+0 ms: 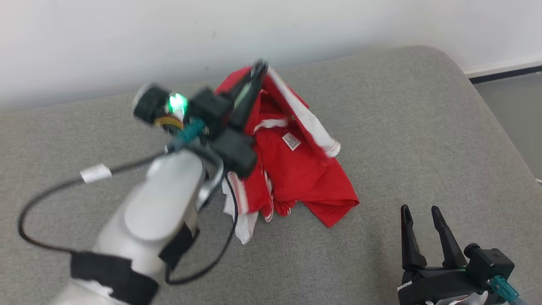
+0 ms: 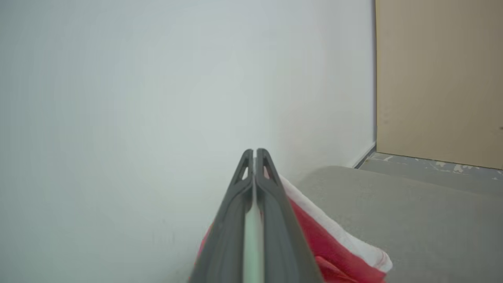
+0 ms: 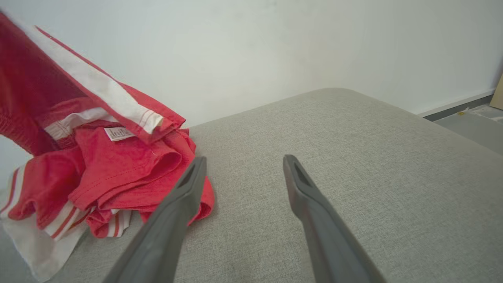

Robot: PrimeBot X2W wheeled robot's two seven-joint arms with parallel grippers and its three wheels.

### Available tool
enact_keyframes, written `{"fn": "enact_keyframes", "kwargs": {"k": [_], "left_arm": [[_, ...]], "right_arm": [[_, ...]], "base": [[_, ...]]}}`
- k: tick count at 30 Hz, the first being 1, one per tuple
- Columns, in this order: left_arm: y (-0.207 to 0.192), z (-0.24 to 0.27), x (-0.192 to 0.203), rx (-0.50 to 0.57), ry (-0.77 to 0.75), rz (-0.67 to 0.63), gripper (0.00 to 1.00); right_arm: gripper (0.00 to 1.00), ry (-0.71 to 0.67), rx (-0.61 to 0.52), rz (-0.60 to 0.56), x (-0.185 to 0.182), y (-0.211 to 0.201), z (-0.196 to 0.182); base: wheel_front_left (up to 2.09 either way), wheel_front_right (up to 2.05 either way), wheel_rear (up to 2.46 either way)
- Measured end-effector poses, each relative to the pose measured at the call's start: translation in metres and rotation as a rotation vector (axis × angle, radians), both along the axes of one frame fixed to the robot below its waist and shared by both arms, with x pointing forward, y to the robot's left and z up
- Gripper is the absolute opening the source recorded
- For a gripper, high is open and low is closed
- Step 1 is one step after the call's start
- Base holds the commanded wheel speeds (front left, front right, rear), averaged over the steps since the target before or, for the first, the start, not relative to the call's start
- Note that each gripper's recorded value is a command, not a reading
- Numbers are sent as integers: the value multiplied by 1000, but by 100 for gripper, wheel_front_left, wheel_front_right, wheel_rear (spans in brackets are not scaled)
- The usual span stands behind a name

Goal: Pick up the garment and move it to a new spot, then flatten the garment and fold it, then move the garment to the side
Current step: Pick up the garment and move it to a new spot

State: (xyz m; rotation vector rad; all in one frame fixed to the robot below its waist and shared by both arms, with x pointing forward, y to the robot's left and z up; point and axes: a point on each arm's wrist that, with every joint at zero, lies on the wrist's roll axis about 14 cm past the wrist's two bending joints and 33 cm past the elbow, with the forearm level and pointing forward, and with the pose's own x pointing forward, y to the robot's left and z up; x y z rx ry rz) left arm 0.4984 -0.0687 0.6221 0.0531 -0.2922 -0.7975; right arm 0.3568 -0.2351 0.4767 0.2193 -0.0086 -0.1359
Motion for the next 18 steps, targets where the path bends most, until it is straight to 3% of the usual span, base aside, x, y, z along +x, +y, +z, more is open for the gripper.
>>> {"fn": "enact_keyframes", "kwargs": {"k": [9,18], "left_arm": [[-8,141,-10,-42,-265,-73,0],[-15,200,-16,-21,-385,-91,0]], "right_arm": [[100,-18,26,6,-7,4,4],[100,-15,36,-31,-18,-6,3]], "base": [[0,0,0],[0,0,0]]}}
